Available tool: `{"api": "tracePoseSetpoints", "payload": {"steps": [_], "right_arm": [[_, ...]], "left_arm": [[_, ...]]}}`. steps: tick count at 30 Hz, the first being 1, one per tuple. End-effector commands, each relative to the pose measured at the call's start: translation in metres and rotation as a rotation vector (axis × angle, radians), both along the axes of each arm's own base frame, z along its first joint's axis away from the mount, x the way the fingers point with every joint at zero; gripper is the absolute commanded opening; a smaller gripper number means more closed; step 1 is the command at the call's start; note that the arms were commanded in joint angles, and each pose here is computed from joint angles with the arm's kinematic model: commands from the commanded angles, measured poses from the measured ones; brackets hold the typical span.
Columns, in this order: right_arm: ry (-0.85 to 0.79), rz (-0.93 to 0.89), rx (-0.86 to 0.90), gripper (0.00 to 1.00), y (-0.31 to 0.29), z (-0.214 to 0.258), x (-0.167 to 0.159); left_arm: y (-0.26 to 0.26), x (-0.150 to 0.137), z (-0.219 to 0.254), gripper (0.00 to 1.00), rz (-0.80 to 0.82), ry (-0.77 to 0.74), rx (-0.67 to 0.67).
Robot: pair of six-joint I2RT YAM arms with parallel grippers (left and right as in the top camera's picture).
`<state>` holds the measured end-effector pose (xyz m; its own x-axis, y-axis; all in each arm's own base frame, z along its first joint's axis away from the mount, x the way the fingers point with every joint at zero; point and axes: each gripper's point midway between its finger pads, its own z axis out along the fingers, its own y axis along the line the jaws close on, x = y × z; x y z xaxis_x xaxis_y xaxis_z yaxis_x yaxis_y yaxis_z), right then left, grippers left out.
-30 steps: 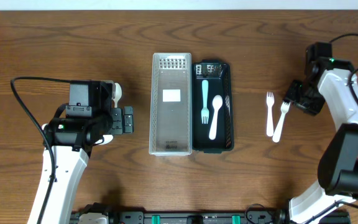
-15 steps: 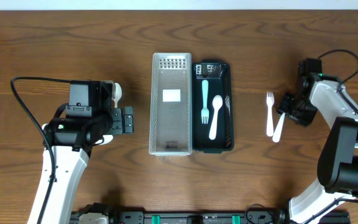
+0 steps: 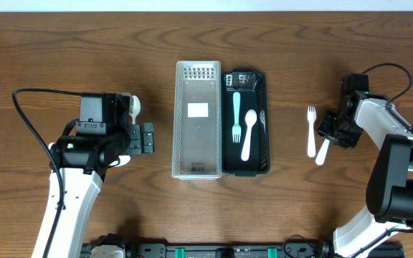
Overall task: Pack container
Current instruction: 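Move right gripper back and grasp a white fork, then carry the white fork into the dark green basket and release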
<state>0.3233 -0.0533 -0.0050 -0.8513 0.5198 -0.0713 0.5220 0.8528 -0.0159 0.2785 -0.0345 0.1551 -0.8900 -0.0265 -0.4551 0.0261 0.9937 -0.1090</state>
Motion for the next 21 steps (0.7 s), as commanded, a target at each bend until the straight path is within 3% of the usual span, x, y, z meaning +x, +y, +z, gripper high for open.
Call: {"api": "tracePoseSetpoints", "payload": {"steps": [1,6,10,16,21], "right_arm": [[0.022,0.003,-0.002,0.24,0.000,-0.005,-0.006],[0.022,0.003,-0.002,0.15,0.000,-0.005,-0.006],[0.021,0.003,-0.002,0.01,0.000,-0.005,-0.006],[-0.002,0.028,-0.001,0.01,0.008,0.011,0.000],[-0.125,0.113,-0.013,0.01,0.035,0.080,0.026]], "left_arm": [[0.001,0.003,0.006,0.98,0.006,-0.014,-0.005],[0.001,0.003,0.006,0.98,0.006,-0.014,-0.005],[0.001,0.003,0.006,0.98,0.006,-0.014,-0.005],[0.001,0.003,0.006,0.98,0.006,-0.015,-0.005],[0.001,0.003,0.006,0.98,0.006,-0.014,-0.005]]}}
